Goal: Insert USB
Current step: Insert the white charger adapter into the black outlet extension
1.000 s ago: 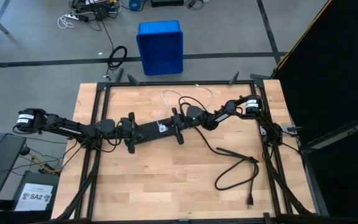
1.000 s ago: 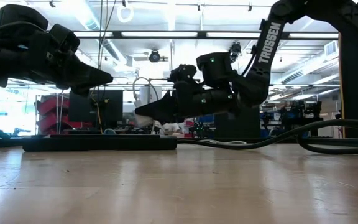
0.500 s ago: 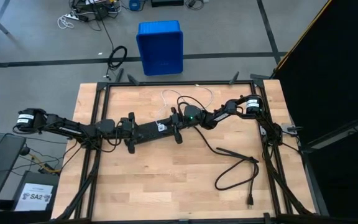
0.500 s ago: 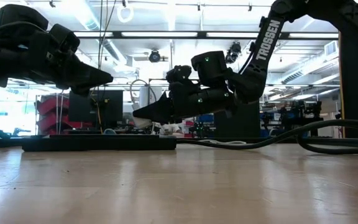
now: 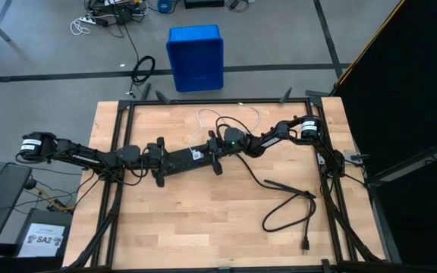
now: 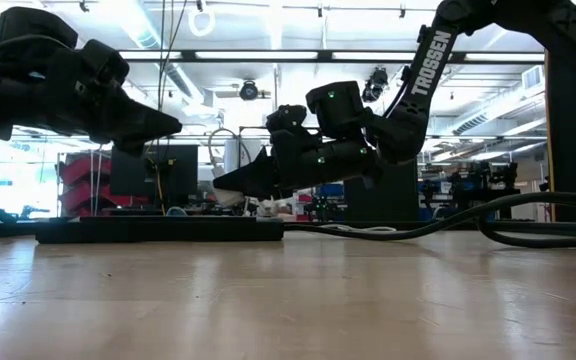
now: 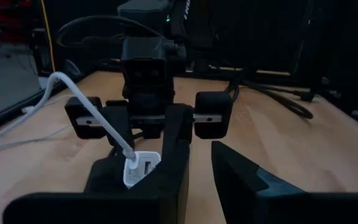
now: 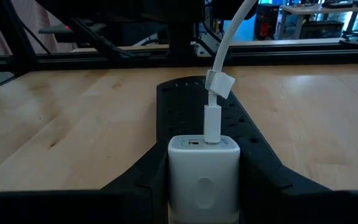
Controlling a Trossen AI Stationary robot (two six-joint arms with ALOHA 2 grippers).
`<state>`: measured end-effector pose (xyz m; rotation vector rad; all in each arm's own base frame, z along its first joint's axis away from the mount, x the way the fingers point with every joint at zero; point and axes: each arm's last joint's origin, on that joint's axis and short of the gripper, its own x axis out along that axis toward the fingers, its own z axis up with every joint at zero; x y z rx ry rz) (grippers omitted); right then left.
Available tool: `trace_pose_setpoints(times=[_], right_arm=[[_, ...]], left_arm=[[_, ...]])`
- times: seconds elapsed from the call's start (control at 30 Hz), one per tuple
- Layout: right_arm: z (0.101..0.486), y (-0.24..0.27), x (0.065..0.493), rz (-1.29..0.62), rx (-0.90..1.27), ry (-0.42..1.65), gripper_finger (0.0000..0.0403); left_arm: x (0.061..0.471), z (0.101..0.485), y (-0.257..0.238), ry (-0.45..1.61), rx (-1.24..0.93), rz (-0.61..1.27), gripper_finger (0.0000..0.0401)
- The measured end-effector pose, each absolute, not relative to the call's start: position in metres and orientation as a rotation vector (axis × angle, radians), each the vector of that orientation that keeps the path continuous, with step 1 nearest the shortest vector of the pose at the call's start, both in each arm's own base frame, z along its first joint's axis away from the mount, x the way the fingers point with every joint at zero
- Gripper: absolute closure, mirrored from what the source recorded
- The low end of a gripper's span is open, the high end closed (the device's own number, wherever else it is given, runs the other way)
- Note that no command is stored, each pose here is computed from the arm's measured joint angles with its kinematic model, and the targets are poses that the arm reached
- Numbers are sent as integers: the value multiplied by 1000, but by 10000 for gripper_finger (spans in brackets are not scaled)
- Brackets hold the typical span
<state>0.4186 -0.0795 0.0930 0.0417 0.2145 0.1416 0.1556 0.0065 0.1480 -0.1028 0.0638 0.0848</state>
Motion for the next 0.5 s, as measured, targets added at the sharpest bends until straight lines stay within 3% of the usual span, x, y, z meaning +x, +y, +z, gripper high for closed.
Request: trace_pose_setpoints(times=[0.27,0.5], right_arm=[[92,-79,418,142,42,213,290],[92,-79,418,142,42,209,290]], left_arm=[[166,155,13,120,-204,215,340],[182,165,19,185,-177,261,298]])
